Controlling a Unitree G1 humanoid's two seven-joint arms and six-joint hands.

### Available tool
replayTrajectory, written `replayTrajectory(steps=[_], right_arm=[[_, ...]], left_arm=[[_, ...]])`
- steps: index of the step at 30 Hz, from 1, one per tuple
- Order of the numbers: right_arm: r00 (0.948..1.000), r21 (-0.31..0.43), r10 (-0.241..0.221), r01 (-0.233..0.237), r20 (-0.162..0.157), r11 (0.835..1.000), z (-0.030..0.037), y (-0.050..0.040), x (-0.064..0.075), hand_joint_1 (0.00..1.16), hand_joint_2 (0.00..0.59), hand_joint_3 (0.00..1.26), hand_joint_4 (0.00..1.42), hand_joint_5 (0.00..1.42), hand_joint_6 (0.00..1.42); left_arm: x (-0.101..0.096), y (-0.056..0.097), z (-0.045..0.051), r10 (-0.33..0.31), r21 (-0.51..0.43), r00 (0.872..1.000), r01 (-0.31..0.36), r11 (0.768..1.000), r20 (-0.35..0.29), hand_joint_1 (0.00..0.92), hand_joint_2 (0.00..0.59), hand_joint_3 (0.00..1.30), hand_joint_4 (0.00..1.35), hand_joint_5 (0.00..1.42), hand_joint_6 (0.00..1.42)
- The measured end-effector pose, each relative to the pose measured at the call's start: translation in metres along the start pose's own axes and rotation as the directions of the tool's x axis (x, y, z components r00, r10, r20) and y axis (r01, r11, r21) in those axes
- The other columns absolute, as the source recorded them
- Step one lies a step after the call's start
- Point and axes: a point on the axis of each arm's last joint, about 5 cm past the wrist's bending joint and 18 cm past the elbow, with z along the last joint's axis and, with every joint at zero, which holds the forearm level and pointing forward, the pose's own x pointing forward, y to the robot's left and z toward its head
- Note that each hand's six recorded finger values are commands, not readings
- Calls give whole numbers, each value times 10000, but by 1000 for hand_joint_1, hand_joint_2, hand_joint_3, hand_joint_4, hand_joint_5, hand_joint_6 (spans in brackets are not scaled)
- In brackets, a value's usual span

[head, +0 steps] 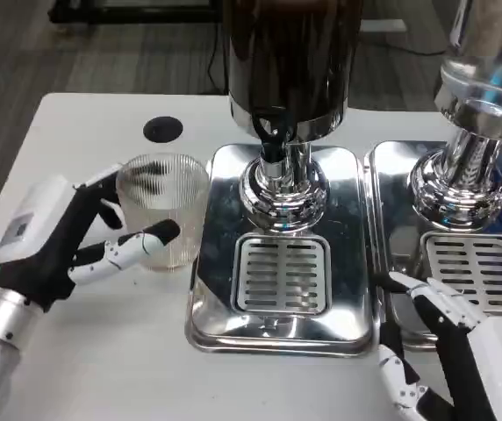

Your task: Grasp the cup under the faucet to collect the drink, then remove the cup.

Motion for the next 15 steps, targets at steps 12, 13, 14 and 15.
replayTrajectory(steps=[12,13,14,15], right_arm=[[9997,183,-183,186,-157,9997,47,27,-33,417,522,317,308,225,281],[9997,167,-188,191,-171,9997,49,30,-40,417,522,317,308,227,281],[9997,139,-187,189,-174,9997,54,34,-48,417,522,317,308,228,281],[9997,144,-190,193,-184,9997,58,36,-52,417,522,317,308,228,281]], left_arm=[[148,-168,102,-802,-448,9966,811,9957,215,119,240,344,417,561,733],[163,-184,110,-888,-443,9958,897,9950,228,119,240,344,417,560,733],[176,-207,119,-1042,-414,9942,1051,9936,249,119,240,344,417,559,733],[179,-230,125,-1181,-393,9927,1190,9921,260,119,240,344,417,559,733]])
